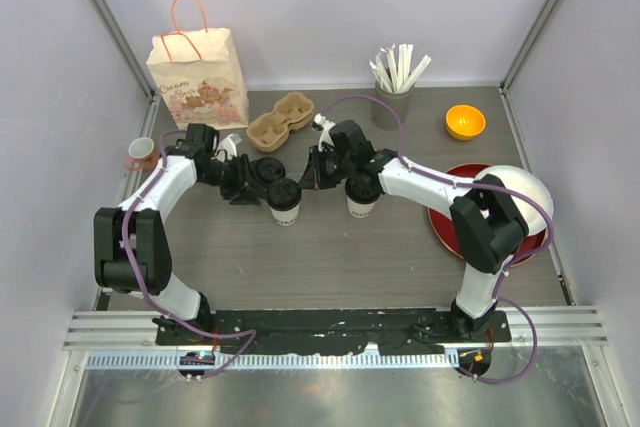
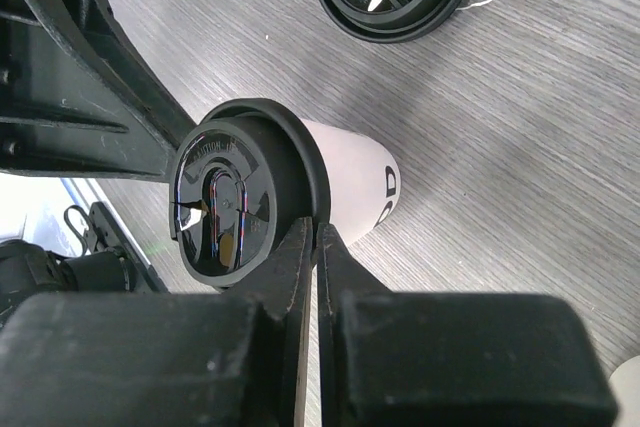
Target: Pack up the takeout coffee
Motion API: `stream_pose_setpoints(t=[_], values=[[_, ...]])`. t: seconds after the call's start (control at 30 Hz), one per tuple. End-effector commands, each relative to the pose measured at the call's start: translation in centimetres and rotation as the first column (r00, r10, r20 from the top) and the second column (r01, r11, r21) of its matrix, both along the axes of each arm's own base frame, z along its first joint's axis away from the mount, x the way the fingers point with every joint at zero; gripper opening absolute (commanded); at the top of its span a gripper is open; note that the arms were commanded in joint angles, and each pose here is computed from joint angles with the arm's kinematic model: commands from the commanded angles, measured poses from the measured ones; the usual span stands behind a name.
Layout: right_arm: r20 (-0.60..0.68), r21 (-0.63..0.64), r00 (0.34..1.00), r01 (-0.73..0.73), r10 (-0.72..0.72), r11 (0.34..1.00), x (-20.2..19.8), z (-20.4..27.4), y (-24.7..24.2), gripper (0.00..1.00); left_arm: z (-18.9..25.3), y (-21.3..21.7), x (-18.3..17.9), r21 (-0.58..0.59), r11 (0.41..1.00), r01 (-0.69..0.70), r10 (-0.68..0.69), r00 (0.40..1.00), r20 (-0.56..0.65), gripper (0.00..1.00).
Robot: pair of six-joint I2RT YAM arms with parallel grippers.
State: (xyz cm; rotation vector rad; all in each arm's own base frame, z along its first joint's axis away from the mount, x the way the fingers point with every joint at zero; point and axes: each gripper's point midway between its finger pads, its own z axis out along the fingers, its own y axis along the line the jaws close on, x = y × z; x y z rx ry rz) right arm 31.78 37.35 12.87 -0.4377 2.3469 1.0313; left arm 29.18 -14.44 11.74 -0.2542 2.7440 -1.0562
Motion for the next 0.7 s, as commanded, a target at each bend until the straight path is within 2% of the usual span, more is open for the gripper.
stream_pose_setpoints(t=[0.0,0.23,0.4,0.67], values=[[-0.095,-0.186,0.995,-0.056,0.038,0.981,-3.5,-5.3,-1.4,0.06,0.2,0.2,0.6,0.007,1.000,0.012,-0.012,0.999,0.031,0.39],[-0.004,-0.136,0.998,-0.061,0.061,0.989,-2.5,-1.1,0.0,0.08,2.2,1.6,2.0,0.104,0.994,0.041,-0.052,0.992,0.112,0.44],[0.010,-0.104,0.997,-0.074,0.076,0.992,-2.6,-0.1,0.7,0.09,2.8,2.1,1.8,0.147,0.986,0.073,-0.094,0.985,0.142,0.47],[0.050,-0.040,0.995,-0.084,0.086,0.996,-2.3,2.3,1.9,0.10,-0.2,2.3,0.5,0.150,0.985,0.086,-0.094,0.995,0.042,0.47]])
